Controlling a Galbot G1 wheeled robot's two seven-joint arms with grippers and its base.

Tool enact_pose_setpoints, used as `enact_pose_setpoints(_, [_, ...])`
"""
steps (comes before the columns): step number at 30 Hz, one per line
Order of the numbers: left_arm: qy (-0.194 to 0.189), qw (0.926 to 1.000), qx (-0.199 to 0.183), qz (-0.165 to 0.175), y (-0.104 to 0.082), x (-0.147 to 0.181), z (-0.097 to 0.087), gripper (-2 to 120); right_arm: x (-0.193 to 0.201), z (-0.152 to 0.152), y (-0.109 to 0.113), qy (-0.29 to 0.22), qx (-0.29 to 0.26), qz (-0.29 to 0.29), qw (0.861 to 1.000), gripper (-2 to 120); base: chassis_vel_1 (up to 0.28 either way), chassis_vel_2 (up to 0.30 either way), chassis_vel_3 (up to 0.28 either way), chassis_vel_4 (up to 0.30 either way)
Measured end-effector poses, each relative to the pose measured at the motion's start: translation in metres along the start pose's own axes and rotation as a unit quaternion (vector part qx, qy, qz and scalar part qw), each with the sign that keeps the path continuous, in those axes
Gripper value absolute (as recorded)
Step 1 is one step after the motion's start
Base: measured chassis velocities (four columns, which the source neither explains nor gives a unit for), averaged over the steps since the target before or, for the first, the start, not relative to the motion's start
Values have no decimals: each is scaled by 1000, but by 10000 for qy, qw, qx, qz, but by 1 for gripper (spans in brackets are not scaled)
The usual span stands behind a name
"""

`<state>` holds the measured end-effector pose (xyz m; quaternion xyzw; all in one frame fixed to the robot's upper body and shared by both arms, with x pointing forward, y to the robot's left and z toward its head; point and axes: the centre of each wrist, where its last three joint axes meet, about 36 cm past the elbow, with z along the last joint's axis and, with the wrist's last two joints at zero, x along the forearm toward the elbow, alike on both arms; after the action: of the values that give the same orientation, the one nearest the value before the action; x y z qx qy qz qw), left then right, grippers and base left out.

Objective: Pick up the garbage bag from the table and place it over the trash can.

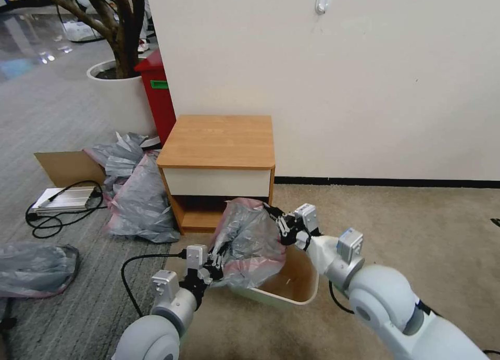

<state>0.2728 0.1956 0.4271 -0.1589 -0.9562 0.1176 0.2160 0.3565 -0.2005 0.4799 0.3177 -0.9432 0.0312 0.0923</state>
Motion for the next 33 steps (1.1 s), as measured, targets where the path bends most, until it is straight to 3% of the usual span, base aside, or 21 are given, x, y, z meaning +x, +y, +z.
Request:
enact_pose_setpoints(8, [-58,10000,72,8,-1,5,-2,9,-3,-11,-31,788,227,183,9965,0,0,0,0,0])
enact_pose_setpoints(19, [-196,9982,564,13,10,1,-14,9,14,-20,-66,1626,244,66,9864,0,0,0,0,0])
enact_pose_setpoints(29, [-149,9973,722,-19,15,-4,-13,9,24,-35,-73,1531,-28,6,9882,1,0,0,0,0])
enact_pose_setpoints(32, [-89,9968,792,-102,20,-11,-9,9,34,-47,-72,1322,-250,103,9909,18,0,0,0,0])
enact_pose_setpoints(33, [-89,9968,792,-102,20,-11,-9,9,34,-47,-72,1322,-250,103,9909,18,0,0,0,0])
